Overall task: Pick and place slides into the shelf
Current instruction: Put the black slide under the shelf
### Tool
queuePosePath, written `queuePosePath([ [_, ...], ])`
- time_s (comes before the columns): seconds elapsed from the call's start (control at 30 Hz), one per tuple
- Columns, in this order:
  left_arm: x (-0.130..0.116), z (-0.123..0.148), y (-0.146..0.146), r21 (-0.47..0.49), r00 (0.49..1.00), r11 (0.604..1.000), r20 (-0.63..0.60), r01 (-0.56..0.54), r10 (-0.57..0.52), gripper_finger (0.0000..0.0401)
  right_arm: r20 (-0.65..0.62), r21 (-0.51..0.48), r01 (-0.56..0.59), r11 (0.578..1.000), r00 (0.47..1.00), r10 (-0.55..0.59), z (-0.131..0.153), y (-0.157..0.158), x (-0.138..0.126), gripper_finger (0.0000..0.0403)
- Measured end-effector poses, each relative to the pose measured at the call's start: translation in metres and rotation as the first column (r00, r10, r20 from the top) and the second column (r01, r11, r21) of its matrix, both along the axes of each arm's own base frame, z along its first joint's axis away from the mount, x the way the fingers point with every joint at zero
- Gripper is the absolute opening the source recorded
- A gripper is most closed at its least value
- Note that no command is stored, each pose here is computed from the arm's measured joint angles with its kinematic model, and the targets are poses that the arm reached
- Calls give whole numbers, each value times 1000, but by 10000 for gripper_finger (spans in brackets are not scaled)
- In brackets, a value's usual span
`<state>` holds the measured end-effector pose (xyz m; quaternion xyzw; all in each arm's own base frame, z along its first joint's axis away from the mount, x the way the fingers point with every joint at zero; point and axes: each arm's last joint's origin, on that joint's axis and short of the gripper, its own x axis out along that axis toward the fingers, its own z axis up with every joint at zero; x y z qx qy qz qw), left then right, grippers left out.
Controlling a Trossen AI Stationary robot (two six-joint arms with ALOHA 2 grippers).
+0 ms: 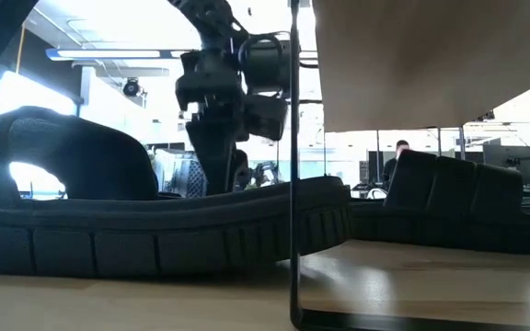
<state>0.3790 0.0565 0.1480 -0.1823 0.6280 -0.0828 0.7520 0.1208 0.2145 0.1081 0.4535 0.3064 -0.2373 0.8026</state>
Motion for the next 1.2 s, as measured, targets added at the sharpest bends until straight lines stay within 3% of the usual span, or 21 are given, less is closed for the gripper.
queuePosePath([
  [0.3,-3,-17,-1,-63,986,984,22,-164,165,154,86,23,81,996,993,-82,-10,1,17,0],
  [0.7,10,-14,-2,-171,974,972,132,-162,186,101,6,-44,110,993,994,-110,-12,-11,17,0],
  [1.2,11,-15,-1,-172,972,973,149,-156,182,85,-95,-181,93,979,989,-111,-10,-26,9,0],
])
